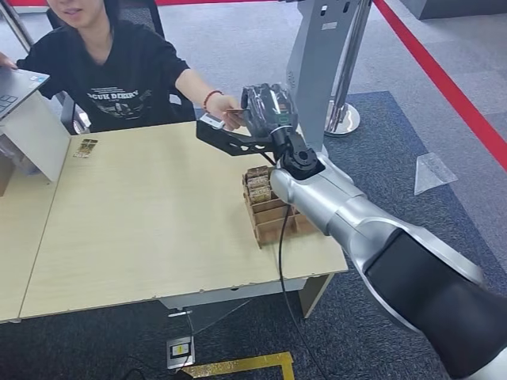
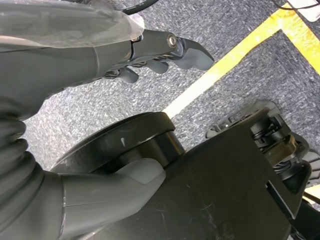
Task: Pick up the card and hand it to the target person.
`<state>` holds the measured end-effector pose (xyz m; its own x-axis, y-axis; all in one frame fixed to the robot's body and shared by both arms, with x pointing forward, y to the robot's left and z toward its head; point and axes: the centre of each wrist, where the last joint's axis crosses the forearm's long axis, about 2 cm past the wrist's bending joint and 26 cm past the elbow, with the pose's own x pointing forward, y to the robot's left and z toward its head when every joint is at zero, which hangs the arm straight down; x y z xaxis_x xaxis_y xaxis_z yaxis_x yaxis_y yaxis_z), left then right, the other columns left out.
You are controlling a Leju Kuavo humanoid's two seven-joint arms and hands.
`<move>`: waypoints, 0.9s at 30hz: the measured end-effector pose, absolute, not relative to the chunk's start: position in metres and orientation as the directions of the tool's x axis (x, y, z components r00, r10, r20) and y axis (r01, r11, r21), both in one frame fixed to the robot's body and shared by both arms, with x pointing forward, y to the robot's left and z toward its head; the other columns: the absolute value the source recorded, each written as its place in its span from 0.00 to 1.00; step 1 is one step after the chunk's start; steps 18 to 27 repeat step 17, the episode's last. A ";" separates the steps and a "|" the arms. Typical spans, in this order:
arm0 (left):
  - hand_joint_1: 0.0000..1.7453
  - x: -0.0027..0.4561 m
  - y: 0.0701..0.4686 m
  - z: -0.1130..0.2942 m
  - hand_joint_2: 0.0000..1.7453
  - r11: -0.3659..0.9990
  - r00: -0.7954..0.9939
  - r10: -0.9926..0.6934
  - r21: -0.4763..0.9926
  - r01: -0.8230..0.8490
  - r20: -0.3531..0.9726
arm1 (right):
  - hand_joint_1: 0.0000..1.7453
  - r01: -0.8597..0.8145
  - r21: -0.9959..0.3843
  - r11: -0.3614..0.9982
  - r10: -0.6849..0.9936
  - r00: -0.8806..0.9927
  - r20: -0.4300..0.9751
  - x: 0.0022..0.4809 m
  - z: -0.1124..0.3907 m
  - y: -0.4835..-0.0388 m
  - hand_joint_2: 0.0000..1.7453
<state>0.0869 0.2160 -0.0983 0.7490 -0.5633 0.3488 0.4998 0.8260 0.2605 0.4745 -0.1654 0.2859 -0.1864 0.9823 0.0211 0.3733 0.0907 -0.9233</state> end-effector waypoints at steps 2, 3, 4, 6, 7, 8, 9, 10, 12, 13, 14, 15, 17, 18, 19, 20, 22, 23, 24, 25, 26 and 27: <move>0.00 0.087 0.216 -0.098 1.00 0.826 0.750 -0.563 0.260 0.500 0.348 | 1.00 0.364 -0.927 0.087 0.982 -0.188 0.019 0.474 0.284 -0.163 1.00; 0.00 0.086 0.216 -0.098 1.00 0.826 0.750 -0.563 0.260 0.500 0.347 | 1.00 0.360 -0.929 0.086 0.982 -0.189 0.018 0.474 0.283 -0.163 1.00; 0.00 0.086 0.216 -0.099 1.00 0.826 0.750 -0.563 0.260 0.500 0.346 | 1.00 0.356 -0.931 0.084 0.982 -0.190 0.016 0.474 0.283 -0.162 1.00; 0.00 0.086 0.217 -0.099 1.00 0.826 0.750 -0.563 0.260 0.500 0.345 | 0.55 0.343 -0.936 0.083 0.981 -0.195 0.015 0.474 0.282 -0.161 1.00; 0.00 0.086 0.217 -0.099 1.00 0.826 0.750 -0.563 0.260 0.500 0.346 | 0.36 0.334 -0.939 0.083 0.980 -0.199 0.016 0.474 0.281 -0.161 1.00; 0.00 0.086 0.217 -0.099 1.00 0.826 0.750 -0.564 0.260 0.500 0.346 | 0.10 0.324 -0.942 0.084 0.979 -0.204 0.017 0.474 0.281 -0.161 1.00; 0.00 0.086 0.217 -0.099 1.00 0.826 0.750 -0.564 0.261 0.500 0.346 | 0.06 0.315 -0.945 0.086 0.977 -0.210 0.019 0.474 0.280 -0.161 1.00; 0.00 0.086 0.217 -0.099 1.00 0.825 0.750 -0.564 0.261 0.501 0.346 | 0.05 0.308 -0.947 0.087 0.976 -0.217 0.019 0.474 0.280 -0.161 1.00; 0.00 0.086 0.218 -0.099 1.00 0.826 0.749 -0.564 0.262 0.500 0.348 | 0.00 0.301 -0.949 0.091 0.971 -0.240 0.017 0.474 0.280 -0.162 1.00; 0.00 0.086 0.218 -0.099 1.00 0.827 0.749 -0.562 0.262 0.498 0.351 | 0.00 0.300 -0.949 0.094 0.967 -0.254 0.016 0.474 0.280 -0.163 1.00; 0.00 0.086 0.218 -0.099 1.00 0.828 0.749 -0.560 0.262 0.495 0.355 | 0.00 0.298 -0.949 0.100 0.963 -0.268 0.017 0.475 0.280 -0.164 1.00; 0.00 0.086 0.218 -0.099 1.00 0.830 0.749 -0.557 0.262 0.492 0.358 | 0.00 0.297 -0.949 0.106 0.959 -0.282 0.019 0.475 0.280 -0.166 1.00; 0.00 0.086 0.218 -0.099 1.00 0.833 0.751 -0.552 0.262 0.487 0.362 | 0.00 0.296 -0.948 0.119 0.954 -0.299 0.026 0.475 0.281 -0.169 1.00; 0.00 0.086 0.218 -0.099 1.00 0.833 0.751 -0.552 0.262 0.487 0.362 | 0.00 0.296 -0.948 0.119 0.954 -0.299 0.026 0.475 0.281 -0.169 1.00; 0.00 0.086 0.218 -0.099 1.00 0.833 0.751 -0.552 0.262 0.487 0.362 | 0.00 0.296 -0.948 0.119 0.954 -0.299 0.026 0.475 0.281 -0.169 1.00; 0.00 0.086 0.218 -0.099 1.00 0.833 0.751 -0.552 0.262 0.487 0.362 | 0.00 0.296 -0.948 0.119 0.954 -0.299 0.026 0.475 0.281 -0.169 1.00; 0.00 0.086 0.218 -0.099 1.00 0.833 0.751 -0.552 0.262 0.487 0.362 | 0.00 0.296 -0.948 0.119 0.954 -0.299 0.026 0.475 0.281 -0.169 1.00; 0.00 0.086 0.218 -0.099 1.00 0.833 0.751 -0.552 0.262 0.487 0.362 | 0.00 0.296 -0.948 0.119 0.954 -0.299 0.026 0.475 0.281 -0.169 1.00; 0.00 0.086 0.218 -0.099 1.00 0.833 0.751 -0.552 0.262 0.487 0.362 | 0.00 0.296 -0.948 0.119 0.954 -0.299 0.026 0.475 0.281 -0.169 1.00; 0.00 0.086 0.218 -0.099 1.00 0.833 0.751 -0.552 0.262 0.487 0.362 | 0.00 0.296 -0.948 0.119 0.954 -0.299 0.026 0.475 0.281 -0.169 1.00; 0.00 0.086 0.218 -0.099 1.00 0.833 0.751 -0.552 0.262 0.487 0.362 | 0.00 0.296 -0.948 0.119 0.954 -0.299 0.026 0.475 0.281 -0.169 1.00; 0.00 0.086 0.218 -0.099 1.00 0.833 0.751 -0.552 0.262 0.487 0.362 | 0.00 0.296 -0.948 0.119 0.954 -0.299 0.026 0.475 0.281 -0.169 1.00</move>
